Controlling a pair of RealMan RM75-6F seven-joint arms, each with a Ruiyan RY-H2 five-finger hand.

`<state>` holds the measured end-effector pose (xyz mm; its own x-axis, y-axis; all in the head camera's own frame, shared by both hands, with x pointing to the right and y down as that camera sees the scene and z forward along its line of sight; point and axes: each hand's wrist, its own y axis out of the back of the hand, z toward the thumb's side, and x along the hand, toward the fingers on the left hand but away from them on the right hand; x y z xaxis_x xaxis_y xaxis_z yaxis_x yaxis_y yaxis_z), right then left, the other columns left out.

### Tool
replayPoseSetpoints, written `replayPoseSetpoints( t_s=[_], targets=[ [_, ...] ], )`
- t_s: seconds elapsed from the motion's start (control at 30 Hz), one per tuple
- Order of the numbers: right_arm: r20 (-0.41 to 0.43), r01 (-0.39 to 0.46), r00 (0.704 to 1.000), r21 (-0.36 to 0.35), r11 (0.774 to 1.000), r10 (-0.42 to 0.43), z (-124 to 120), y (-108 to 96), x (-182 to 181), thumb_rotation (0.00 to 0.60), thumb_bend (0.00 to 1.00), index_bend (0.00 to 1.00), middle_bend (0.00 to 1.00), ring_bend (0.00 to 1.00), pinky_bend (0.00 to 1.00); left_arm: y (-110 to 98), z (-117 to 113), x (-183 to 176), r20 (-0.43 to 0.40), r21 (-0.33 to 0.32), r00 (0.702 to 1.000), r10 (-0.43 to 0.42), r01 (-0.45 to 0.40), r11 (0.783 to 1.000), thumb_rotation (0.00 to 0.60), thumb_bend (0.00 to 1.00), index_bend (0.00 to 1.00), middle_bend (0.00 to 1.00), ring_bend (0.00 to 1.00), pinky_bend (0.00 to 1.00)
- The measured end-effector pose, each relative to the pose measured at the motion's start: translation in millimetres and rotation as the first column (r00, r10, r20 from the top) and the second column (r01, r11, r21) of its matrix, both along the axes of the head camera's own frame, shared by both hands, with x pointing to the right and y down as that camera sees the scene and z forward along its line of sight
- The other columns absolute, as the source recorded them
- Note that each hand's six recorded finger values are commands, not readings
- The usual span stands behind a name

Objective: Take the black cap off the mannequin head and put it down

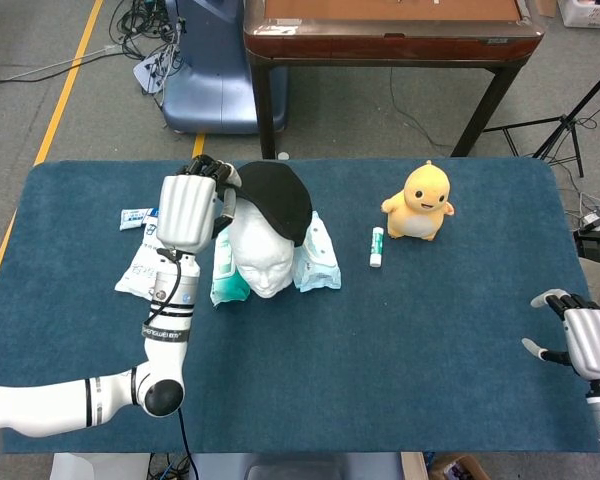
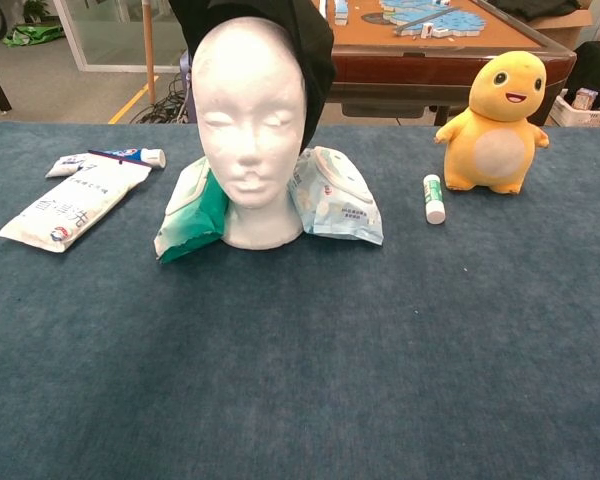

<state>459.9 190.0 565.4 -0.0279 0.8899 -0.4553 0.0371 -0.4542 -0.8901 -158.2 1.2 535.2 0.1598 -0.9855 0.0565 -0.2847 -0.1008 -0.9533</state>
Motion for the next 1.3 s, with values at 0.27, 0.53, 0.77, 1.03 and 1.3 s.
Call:
replayPoseSetpoints(
  t_s=[0.27, 0.53, 0.77, 1.03, 1.3],
  targets=[
    [0.002, -0.001, 1.000, -0.001, 1.000, 0.001, 0.1, -0.4, 0.7, 0.600, 0.08, 0.39, 0.36, 0.34, 0.44, -6.9, 13.5, 2.6, 0.031, -0.025, 0.999, -0.028, 0.029, 0.999, 0.600, 0.55, 0.51, 0.49, 0.30, 0.47],
    [0.002, -0.006, 1.000, -0.004, 1.000, 0.006, 0.6, -1.2, 1.4, 0.600, 0.08, 0.39, 0.36, 0.34, 0.44, -13.9, 24.0, 0.7, 0.057, -0.048, 0.996, -0.074, 0.077, 0.996, 0.600, 0.55, 0.52, 0.49, 0.30, 0.47],
    [0.001, -0.003, 1.000, -0.007, 1.000, 0.003, 1.7, -1.2, 0.8, 0.600, 0.08, 0.39, 0.36, 0.34, 0.44, -17.5, 25.3, -7.5, 0.082, -0.043, 0.987, -0.138, 0.142, 0.989, 0.600, 0.55, 0.52, 0.49, 0.30, 0.47],
    [-0.004, 0.000, 1.000, -0.010, 1.000, 0.000, 2.8, -1.0, -0.1, 0.600, 0.08, 0.39, 0.36, 0.34, 0.44, -20.8, 22.8, -19.1, 0.120, -0.027, 0.971, -0.205, 0.210, 0.977, 0.600, 0.55, 0.53, 0.49, 0.30, 0.47],
    [-0.008, 0.006, 1.000, -0.013, 1.000, -0.006, 3.8, -0.4, -1.3, 0.600, 0.08, 0.39, 0.36, 0.34, 0.44, -26.3, 25.1, -39.9, 0.167, -0.030, 0.949, -0.266, 0.275, 0.961, 0.600, 0.56, 0.53, 0.49, 0.29, 0.47]
  ],
)
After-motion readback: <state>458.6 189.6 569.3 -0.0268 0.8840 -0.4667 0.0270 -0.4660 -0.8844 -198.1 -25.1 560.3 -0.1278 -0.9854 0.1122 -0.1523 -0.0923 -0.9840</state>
